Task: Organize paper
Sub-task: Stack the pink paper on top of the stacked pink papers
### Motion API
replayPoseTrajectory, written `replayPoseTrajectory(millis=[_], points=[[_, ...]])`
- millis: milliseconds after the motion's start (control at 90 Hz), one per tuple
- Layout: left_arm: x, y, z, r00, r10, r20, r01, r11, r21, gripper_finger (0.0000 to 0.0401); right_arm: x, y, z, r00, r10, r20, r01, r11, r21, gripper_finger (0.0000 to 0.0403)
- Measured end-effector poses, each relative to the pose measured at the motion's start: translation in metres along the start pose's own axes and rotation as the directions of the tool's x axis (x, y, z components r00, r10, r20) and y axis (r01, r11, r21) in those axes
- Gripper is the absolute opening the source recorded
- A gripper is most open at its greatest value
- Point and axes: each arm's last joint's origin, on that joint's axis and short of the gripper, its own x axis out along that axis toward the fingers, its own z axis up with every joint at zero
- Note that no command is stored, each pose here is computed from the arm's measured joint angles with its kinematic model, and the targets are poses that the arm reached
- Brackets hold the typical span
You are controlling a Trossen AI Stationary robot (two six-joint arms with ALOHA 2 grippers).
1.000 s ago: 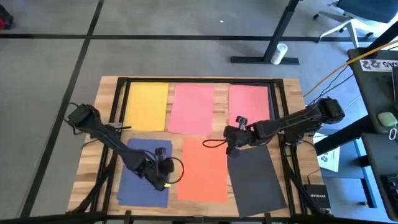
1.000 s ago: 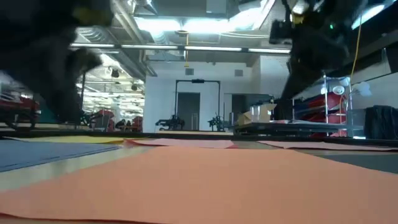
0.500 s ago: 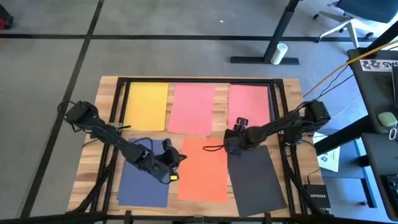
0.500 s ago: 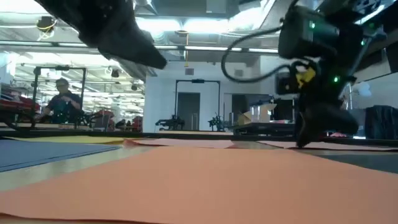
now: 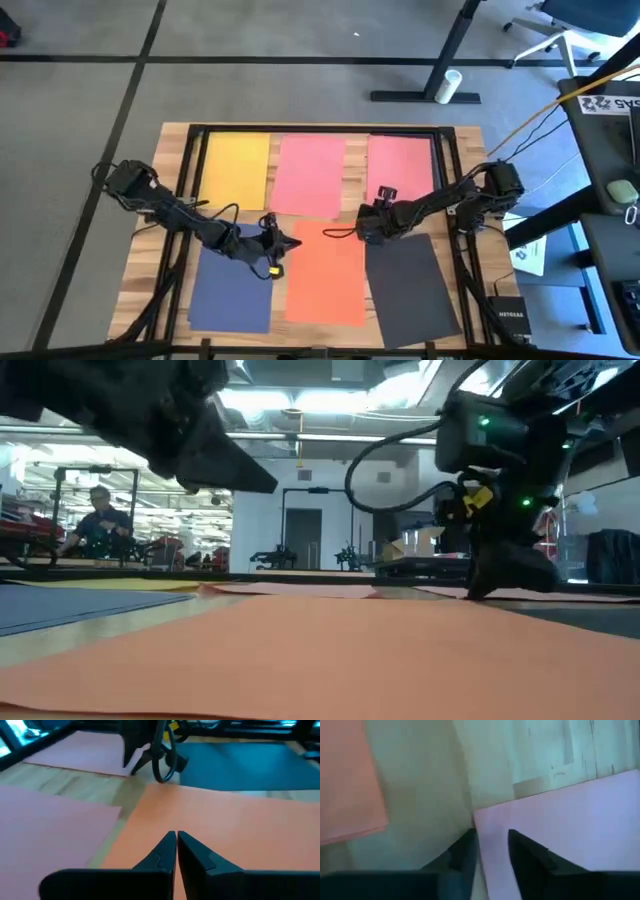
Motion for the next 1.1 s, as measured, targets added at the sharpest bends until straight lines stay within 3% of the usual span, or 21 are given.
replayPoseTrajectory(millis=[122, 389, 722, 1100], points=[[0.004, 0.006, 0.002, 1.000, 0.022, 0.006, -0.022, 1.000, 0.022, 0.0000, 0.005, -0.005, 0.002, 1.000, 0.019, -0.011, -0.019, 1.000, -0.003, 0.0008], [0.007, 0.013, 0.005, 0.999, 0.046, 0.014, -0.046, 0.998, 0.045, 0.0000, -0.013, -0.007, 0.014, 0.998, 0.065, 0.014, -0.064, 0.998, -0.013, 0.0002], [0.004, 0.006, 0.005, 0.999, -0.051, 0.010, 0.051, 0.999, 0.009, 0.0000, -0.057, -0.014, 0.063, 0.944, 0.263, 0.200, -0.272, 0.962, 0.018, 0.0000], [-0.021, 0.024, -0.031, 0.983, -0.098, 0.158, 0.127, 0.975, -0.180, 0.0000, -0.081, -0.026, 0.103, 0.852, 0.354, 0.387, -0.380, 0.925, -0.008, 0.0000]])
